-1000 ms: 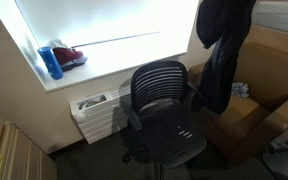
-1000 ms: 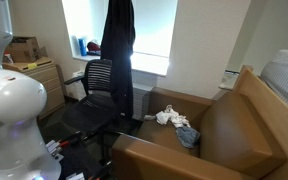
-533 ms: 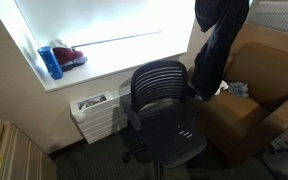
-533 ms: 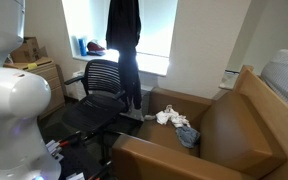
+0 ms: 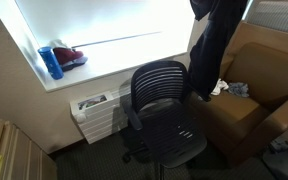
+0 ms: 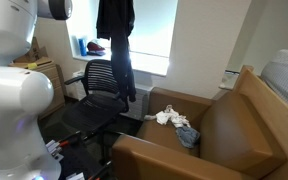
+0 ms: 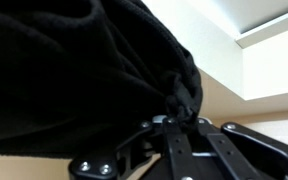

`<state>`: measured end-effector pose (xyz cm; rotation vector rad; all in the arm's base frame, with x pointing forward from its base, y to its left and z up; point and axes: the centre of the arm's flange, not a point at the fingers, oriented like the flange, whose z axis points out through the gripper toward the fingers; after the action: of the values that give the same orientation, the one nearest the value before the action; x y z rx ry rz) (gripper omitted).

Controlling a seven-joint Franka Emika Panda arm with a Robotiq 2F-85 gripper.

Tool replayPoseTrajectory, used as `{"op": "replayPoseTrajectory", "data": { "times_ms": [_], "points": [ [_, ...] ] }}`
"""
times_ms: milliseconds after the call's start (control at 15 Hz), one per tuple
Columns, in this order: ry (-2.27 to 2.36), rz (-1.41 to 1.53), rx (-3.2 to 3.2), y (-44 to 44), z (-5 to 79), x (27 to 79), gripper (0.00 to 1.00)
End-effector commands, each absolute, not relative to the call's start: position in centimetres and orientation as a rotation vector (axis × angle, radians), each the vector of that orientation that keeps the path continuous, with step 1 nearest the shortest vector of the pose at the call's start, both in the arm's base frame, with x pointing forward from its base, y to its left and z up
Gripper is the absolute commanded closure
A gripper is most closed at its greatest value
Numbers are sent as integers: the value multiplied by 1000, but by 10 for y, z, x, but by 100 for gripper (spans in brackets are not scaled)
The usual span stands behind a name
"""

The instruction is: Take the black jumper off the sofa and put it on the back of the black chair

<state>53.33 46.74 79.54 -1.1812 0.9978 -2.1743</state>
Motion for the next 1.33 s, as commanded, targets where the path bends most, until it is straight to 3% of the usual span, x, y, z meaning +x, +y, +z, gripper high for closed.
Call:
{"op": "replayPoseTrajectory", "data": {
  "times_ms": [0,267,333,400,800,1267],
  "points": [
    [1001,-2173,-1178,470,792,534,91],
    [1007,-2161,-1175,476,789,531,91],
    [1014,-2184,-1176,461,773,524,98],
    [1036,-2152,-1212,455,765,524,98],
    [1186,-1758,-1648,480,665,621,98],
    [1189,-1405,-2143,533,593,638,98]
  ]
}}
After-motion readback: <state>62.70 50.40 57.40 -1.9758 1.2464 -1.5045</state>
